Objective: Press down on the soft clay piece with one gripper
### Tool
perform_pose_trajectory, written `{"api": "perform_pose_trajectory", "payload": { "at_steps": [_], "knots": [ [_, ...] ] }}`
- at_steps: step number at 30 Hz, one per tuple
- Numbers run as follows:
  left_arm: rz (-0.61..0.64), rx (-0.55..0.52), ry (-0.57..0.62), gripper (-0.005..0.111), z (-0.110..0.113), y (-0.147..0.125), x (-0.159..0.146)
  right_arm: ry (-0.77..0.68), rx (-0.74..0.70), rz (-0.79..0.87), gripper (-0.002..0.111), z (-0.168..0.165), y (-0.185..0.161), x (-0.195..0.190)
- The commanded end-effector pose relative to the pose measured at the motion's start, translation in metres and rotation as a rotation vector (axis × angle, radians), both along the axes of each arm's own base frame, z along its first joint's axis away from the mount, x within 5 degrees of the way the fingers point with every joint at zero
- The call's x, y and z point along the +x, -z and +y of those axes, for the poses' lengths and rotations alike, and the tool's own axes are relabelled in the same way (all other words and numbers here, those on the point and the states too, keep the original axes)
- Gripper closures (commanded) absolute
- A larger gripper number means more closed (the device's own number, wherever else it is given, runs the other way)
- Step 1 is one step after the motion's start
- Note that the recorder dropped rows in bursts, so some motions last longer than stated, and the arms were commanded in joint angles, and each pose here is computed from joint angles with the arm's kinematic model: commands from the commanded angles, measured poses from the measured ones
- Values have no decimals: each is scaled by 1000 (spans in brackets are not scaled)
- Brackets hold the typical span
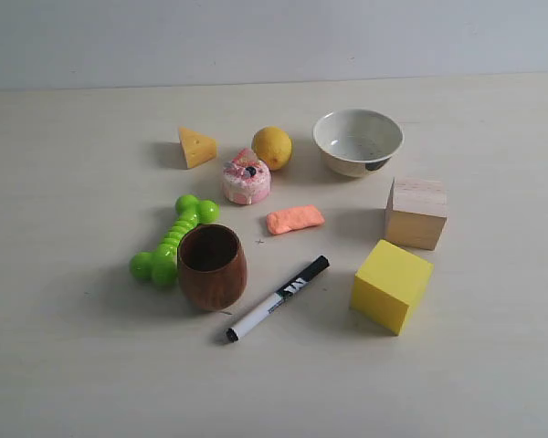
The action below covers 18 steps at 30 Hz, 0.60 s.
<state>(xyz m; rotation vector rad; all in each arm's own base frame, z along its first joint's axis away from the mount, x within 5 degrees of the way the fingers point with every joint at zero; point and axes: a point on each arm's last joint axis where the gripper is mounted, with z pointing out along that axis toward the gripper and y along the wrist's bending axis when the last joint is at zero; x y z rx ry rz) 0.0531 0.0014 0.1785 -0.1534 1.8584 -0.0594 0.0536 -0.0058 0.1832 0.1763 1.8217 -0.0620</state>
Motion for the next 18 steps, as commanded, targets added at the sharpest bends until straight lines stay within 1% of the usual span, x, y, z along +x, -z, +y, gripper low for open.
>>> {"api": "perform_pose_trajectory", "payload": {
  "at_steps": [1,18],
  "knots": [
    [-19,-11,-1,107,0,-2,0,4,-2,-5,107,0,1,0],
    [-19,-11,-1,107,0,-2,0,6,-5,-19,107,0,0,0]
  ]
}}
